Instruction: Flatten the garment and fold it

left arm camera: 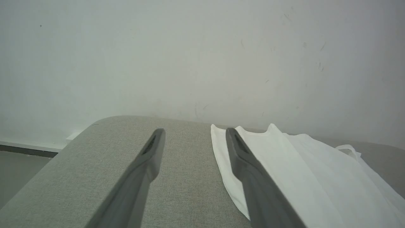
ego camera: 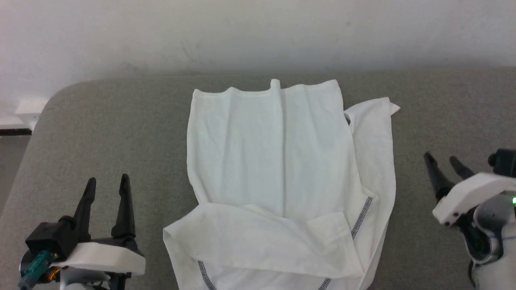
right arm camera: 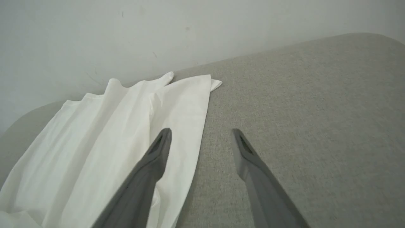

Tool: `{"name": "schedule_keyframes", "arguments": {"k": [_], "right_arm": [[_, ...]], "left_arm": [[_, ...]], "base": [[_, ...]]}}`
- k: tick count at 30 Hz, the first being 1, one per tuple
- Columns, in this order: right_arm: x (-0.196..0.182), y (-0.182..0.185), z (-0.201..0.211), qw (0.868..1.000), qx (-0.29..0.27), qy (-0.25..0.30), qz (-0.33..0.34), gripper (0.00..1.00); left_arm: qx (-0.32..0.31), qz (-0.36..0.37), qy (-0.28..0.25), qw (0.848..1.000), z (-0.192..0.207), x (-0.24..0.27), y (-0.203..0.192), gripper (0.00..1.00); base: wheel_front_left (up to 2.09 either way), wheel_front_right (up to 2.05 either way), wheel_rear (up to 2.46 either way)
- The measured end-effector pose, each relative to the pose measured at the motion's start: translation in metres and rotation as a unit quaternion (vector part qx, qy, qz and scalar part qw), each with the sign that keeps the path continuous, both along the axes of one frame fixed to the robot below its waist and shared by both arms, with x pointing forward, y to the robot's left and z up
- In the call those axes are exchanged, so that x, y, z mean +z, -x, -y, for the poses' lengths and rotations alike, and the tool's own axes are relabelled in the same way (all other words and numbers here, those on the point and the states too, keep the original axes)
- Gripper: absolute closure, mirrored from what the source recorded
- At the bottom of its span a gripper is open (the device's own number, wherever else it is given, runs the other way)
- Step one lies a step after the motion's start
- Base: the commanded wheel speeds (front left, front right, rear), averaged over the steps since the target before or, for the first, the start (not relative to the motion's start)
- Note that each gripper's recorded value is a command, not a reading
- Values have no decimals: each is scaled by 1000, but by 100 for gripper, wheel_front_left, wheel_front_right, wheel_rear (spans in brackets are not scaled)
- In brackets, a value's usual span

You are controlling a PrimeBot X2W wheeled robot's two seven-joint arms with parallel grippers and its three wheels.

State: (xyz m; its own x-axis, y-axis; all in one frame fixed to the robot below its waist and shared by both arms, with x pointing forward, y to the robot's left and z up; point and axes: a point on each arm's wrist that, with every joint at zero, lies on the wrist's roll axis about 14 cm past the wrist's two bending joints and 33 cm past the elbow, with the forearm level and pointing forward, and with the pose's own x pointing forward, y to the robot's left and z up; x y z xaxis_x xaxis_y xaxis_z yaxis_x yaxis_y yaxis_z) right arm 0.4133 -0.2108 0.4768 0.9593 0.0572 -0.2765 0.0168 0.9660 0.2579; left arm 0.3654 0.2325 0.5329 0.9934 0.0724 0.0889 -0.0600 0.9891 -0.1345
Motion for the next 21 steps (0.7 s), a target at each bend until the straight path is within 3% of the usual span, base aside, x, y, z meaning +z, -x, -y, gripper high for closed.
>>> {"name": "schedule_keyframes", "arguments": {"k": [12, 21], "right_arm": [[-16, -133, 18, 994, 0, -23, -105, 0], [-69, -184, -3, 971, 39, -19, -235, 0]], "left_arm": [[-24, 34, 42, 998, 18, 6, -49, 0], [-20, 19, 41, 999, 16, -19, -74, 0]], "base": [[0, 0, 0], [0, 0, 0]]}}
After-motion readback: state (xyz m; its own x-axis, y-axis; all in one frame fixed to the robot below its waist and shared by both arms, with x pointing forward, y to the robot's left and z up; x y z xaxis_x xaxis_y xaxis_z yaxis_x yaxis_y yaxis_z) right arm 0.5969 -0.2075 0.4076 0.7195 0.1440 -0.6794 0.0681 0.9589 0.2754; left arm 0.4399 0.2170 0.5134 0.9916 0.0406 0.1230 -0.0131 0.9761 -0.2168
